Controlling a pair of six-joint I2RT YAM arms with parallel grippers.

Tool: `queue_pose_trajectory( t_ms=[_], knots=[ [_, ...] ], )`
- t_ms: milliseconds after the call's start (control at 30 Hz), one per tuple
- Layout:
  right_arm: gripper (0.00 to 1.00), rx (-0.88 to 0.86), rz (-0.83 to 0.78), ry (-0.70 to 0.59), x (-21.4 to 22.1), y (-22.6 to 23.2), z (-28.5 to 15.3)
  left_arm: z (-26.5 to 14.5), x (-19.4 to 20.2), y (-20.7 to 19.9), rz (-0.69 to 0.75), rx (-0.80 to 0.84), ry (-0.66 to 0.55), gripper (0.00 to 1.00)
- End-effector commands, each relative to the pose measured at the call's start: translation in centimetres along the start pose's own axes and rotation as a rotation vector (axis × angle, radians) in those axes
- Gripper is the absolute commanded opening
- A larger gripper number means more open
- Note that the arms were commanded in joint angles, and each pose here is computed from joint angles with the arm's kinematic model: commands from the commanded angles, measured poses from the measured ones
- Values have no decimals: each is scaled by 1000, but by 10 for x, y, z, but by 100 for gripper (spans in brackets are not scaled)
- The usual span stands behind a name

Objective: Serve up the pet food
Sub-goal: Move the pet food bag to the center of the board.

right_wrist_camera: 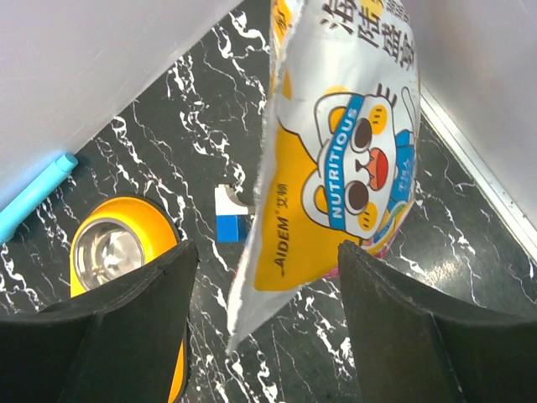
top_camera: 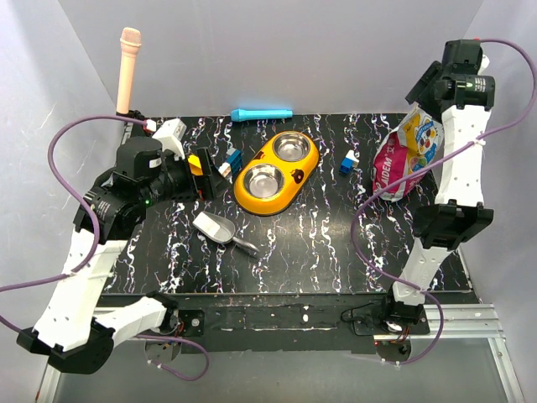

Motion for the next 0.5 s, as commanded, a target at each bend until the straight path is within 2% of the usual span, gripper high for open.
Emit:
queue_pose_trajectory(
  t_ms=[0,333,467],
  knots=[
    [74,35,6,-128,-15,13,-2,-8,-10,-3,-1,-1,-30,99],
    [70,113,39,-45,18,9,30,-7,-10,-3,4,-10,-24,99],
    [59,166,5,-56,17,4,42,-9,-10,-2,9,-14,-20,99]
  ],
)
Point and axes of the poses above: each gripper's point midway between its finger pads, its own z axis out along the fingers, its own y axis along the line the jaws close on, x = y × z, the point moved 5 cm from there along -z, back along the fingers, and after that the axes turned 8 degrees about z, right-handed, at the moved point
